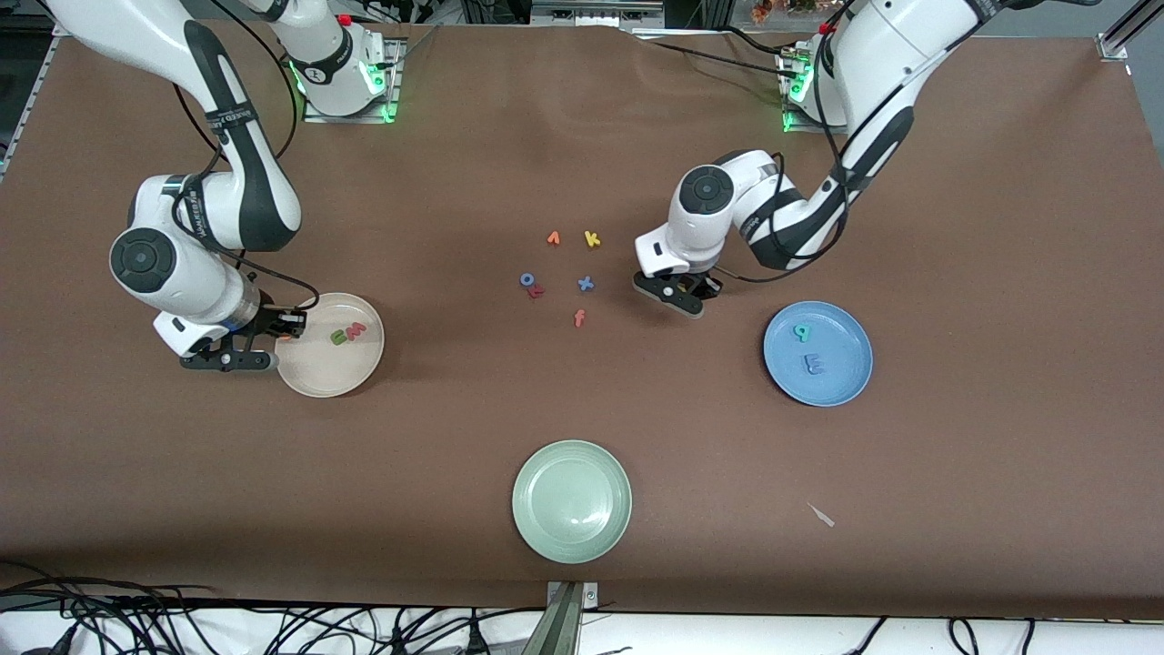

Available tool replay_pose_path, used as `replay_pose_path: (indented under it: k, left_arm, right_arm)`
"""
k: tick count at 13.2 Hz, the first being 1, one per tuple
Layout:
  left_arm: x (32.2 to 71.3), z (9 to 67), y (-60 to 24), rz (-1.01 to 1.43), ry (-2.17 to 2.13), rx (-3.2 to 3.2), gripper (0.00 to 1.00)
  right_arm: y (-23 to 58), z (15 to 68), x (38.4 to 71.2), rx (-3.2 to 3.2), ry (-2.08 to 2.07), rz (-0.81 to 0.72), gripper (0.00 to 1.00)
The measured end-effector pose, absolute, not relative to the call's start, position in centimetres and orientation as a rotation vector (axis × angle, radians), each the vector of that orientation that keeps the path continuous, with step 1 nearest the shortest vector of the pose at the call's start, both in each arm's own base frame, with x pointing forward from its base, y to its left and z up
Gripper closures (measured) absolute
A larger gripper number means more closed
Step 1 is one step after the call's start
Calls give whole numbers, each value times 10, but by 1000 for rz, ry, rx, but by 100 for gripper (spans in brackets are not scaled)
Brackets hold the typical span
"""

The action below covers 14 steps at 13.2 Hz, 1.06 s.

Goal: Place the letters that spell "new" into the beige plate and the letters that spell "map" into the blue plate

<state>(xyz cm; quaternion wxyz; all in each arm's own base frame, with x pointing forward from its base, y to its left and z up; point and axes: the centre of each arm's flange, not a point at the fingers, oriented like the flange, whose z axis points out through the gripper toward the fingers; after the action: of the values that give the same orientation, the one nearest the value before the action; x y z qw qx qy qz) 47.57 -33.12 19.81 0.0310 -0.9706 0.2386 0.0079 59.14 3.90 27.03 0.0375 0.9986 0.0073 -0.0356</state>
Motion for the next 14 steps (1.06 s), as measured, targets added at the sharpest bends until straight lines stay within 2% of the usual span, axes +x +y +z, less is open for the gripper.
replay_pose_path:
  k: [3,7,9,10,13,14]
  left_arm:
    - [506,225,-301,69,771,-2927,72]
    - [560,264,-245,159,886,-2869,72]
    - [579,264,-201,183,934,-2865,72]
    - [585,258,-182,207,941,-2875,72]
    - [586,228,-174,236,962,-2920,72]
    - [585,222,-176,243,971,-2926,65]
  right_arm:
    - [48,269,590,3079,23,-118,66]
    - [50,274,592,3098,-4,-108,29]
    - [54,284,595,3103,-20,-76,6]
    - [60,294,597,3110,-16,-50,0]
    - [74,348,605,3120,4,-23,0]
    - [75,377,610,3122,3,-17,0]
